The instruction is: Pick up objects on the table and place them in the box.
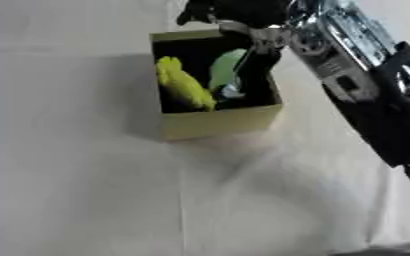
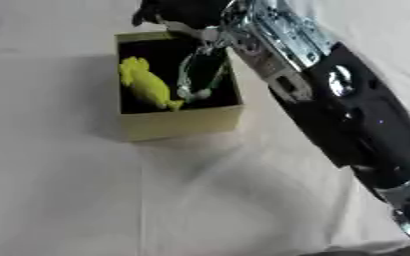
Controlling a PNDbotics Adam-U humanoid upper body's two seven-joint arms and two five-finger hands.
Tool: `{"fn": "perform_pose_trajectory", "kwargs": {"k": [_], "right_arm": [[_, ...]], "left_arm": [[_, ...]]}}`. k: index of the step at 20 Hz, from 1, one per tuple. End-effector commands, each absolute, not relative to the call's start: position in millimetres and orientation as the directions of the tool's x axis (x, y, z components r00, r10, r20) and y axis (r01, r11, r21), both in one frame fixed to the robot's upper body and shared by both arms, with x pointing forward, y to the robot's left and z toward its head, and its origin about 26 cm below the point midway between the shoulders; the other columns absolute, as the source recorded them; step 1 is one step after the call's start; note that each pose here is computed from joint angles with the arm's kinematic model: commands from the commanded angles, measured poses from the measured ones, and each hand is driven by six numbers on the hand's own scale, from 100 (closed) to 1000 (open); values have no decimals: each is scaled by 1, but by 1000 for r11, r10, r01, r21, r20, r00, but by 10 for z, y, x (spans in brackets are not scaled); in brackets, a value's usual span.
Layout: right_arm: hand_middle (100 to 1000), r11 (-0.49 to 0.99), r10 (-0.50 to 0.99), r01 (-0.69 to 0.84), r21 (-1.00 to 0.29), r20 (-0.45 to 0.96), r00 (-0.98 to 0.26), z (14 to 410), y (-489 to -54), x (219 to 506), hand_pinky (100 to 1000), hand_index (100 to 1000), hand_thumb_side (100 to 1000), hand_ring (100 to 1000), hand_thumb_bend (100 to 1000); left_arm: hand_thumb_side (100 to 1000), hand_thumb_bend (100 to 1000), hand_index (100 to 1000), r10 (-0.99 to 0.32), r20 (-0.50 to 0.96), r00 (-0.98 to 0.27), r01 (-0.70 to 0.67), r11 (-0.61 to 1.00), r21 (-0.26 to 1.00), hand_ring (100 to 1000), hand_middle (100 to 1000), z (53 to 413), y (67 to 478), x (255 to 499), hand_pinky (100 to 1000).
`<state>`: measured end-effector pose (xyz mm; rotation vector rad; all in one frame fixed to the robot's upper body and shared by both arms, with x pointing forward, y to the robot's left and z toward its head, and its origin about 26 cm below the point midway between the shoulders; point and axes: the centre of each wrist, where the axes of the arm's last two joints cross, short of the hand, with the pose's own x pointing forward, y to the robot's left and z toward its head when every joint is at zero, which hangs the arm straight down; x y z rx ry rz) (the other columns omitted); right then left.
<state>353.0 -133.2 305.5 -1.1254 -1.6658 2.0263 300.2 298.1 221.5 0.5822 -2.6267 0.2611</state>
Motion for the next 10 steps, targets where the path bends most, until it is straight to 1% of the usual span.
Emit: {"fn": "perform_pose_trajectory", "kwargs": {"k": [1, 2, 3, 4, 5, 6, 8, 10], "right_arm": [[837, -221, 688, 350, -910, -400, -605, 3316, -1472, 3382, 874, 920, 268, 905, 447], [828, -170, 711, 386, -907, -384, -589, 3390, -1534, 3320, 871, 910, 232, 894, 416], [796, -117, 731, 421, -899, -365, -576, 3455, -1591, 3254, 858, 873, 219, 863, 100], [783, -51, 749, 459, -887, -338, -570, 3513, -1654, 3183, 856, 869, 160, 858, 262], [751, 20, 760, 494, -869, -308, -572, 3565, -1714, 3114, 842, 847, 209, 831, 100], [742, 92, 771, 526, -845, -274, -575, 3607, -1784, 3052, 839, 844, 177, 822, 100], [735, 218, 778, 567, -795, -209, -592, 3650, -1919, 2971, 845, 842, 274, 816, 100], [747, 326, 770, 578, -748, -145, -621, 3650, -2055, 2954, 850, 844, 461, 826, 100]], "left_arm": [[733, 164, 722, -365, 426, -828, -438, 895, -86, 492, 614, 2287, 2989, 2978, 551], [733, 163, 722, -366, 425, -828, -440, 894, -86, 492, 614, 2288, 2992, 2978, 551], [733, 163, 722, -368, 425, -827, -442, 893, -86, 492, 614, 2289, 2995, 2977, 551], [733, 163, 722, -370, 424, -827, -444, 892, -86, 492, 614, 2289, 2999, 2976, 551], [734, 174, 722, -372, 423, -826, -446, 891, -87, 493, 615, 2290, 3001, 2975, 552], [732, 163, 723, -374, 422, -826, -447, 890, -87, 493, 615, 2291, 3003, 2975, 552], [732, 163, 723, -377, 419, -826, -449, 889, -86, 494, 615, 2295, 3004, 2975, 553], [731, 161, 724, -381, 417, -825, -453, 888, -85, 494, 616, 2298, 3008, 2975, 553]]}}
